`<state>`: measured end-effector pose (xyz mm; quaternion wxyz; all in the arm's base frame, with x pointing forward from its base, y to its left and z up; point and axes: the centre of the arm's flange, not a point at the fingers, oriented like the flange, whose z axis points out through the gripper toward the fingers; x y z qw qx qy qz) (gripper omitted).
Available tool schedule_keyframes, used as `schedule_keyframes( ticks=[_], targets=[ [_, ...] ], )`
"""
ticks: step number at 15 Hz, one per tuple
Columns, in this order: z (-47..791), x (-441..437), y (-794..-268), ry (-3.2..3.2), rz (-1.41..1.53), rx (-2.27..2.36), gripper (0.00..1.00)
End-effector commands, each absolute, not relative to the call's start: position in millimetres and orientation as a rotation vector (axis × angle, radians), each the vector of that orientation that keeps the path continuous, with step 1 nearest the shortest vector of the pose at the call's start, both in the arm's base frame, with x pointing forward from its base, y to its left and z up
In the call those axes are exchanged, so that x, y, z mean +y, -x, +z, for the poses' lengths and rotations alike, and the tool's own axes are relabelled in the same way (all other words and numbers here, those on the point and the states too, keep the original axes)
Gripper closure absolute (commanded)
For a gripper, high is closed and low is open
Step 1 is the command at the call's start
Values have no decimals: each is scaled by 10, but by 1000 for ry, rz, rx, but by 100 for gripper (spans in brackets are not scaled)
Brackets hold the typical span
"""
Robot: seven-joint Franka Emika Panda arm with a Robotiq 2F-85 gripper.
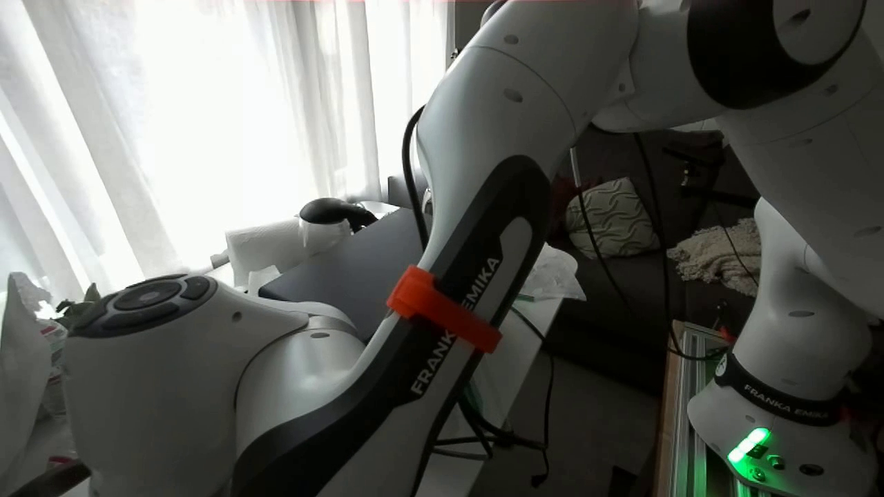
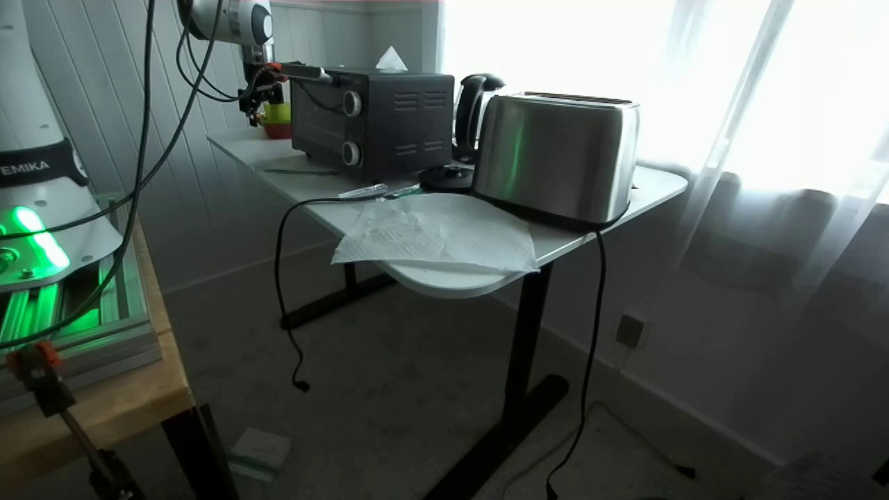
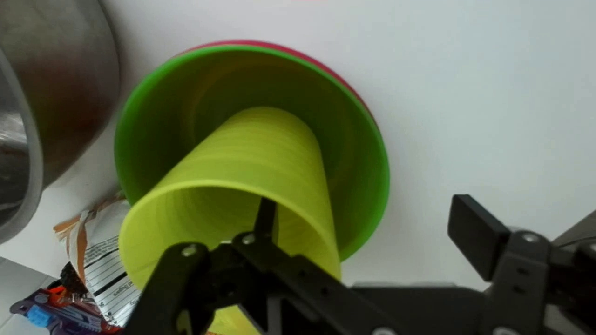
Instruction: Put the green bowl inside the red bowl and yellow cup in the green bowl and then lift them and put the on the microwave
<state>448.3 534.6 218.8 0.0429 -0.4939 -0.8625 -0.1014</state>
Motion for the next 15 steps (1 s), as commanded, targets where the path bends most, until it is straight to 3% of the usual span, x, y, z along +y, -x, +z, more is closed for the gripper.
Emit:
schedule_keyframes(
  ticks=[1, 2, 11, 15],
  targets=[
    [2102, 5455, -4550, 1509, -301, -2621, 33],
    [2087, 5453, -4553, 1508, -303, -2617, 34],
    [2150, 5306, -4556, 1534, -328, -2600, 98],
    [2389, 5118, -4558, 1597, -360, -2587, 98]
  ],
)
